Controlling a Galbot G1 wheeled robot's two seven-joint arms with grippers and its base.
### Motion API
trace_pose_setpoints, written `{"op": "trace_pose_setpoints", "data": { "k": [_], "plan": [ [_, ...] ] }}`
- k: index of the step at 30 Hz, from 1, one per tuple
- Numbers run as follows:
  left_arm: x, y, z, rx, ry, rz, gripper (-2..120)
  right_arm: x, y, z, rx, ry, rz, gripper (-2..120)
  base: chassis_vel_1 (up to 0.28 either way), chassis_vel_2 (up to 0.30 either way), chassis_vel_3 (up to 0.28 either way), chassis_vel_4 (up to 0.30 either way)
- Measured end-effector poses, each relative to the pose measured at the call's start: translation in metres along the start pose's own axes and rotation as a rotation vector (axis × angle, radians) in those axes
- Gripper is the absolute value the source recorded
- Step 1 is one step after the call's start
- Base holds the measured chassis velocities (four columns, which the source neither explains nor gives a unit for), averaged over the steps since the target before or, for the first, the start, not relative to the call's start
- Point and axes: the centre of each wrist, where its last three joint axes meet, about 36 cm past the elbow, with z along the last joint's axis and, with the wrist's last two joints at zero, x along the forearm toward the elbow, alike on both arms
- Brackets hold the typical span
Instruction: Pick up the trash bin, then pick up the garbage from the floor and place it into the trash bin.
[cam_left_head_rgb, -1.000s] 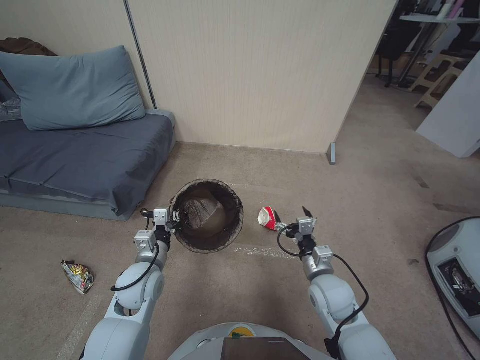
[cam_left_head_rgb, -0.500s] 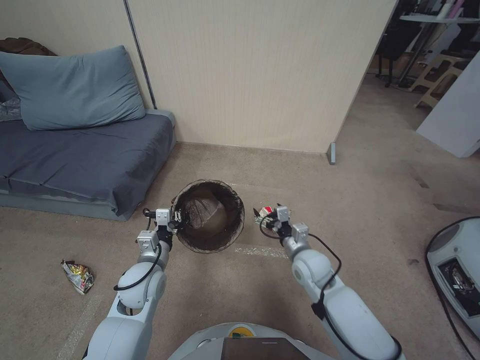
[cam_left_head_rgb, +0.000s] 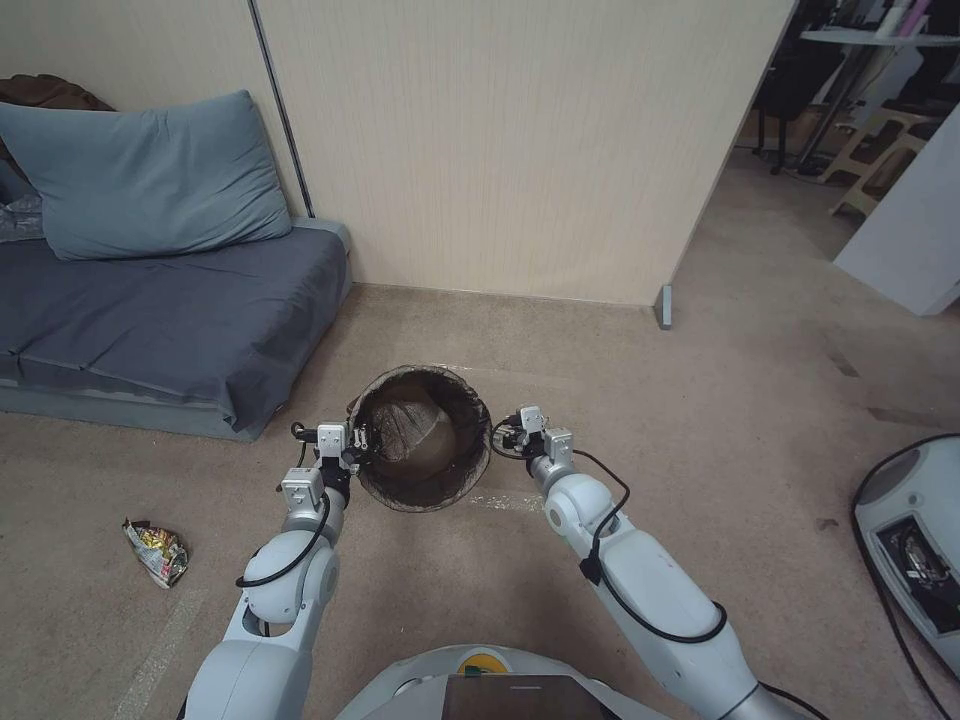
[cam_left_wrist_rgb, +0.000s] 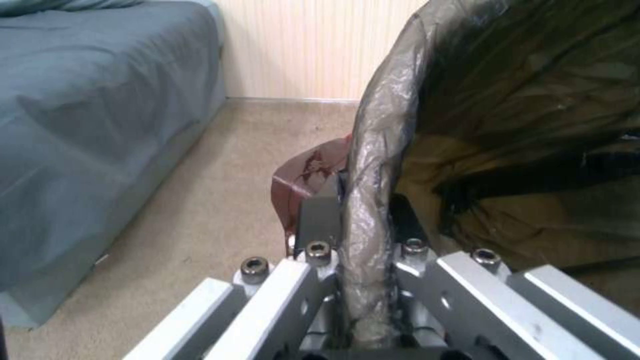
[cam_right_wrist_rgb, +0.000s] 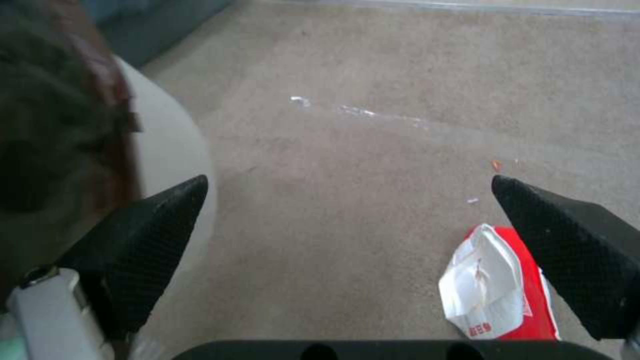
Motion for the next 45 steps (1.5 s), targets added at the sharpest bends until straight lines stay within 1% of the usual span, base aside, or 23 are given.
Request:
{"op": "trace_pose_setpoints", "data": {
  "k": [6,12,22,34,45],
  "plan": [
    [0.0,0.0,0.002,-0.002,0.003,-0.002,2,-0.016,-0.003,0.007,0.008,0.002,0.024,100,0.0,0.0,0.0,0.0],
    [-0.001,0.003,0.001,-0.007,0.0,-0.007,2,-0.024,-0.008,0.011,0.025,-0.003,0.04,100,0.0,0.0,0.0,0.0],
    [-0.002,0.004,0.002,-0.01,-0.001,-0.009,2,-0.028,-0.019,0.012,0.047,-0.02,0.064,100,0.0,0.0,0.0,0.0],
    [-0.003,0.006,0.003,-0.012,-0.001,-0.013,2,-0.028,-0.031,0.012,0.103,-0.052,0.104,100,0.0,0.0,0.0,0.0],
    [-0.006,0.006,0.003,-0.01,-0.004,-0.015,2,-0.029,-0.037,0.014,0.131,-0.062,0.123,100,0.0,0.0,0.0,0.0]
  ]
}}
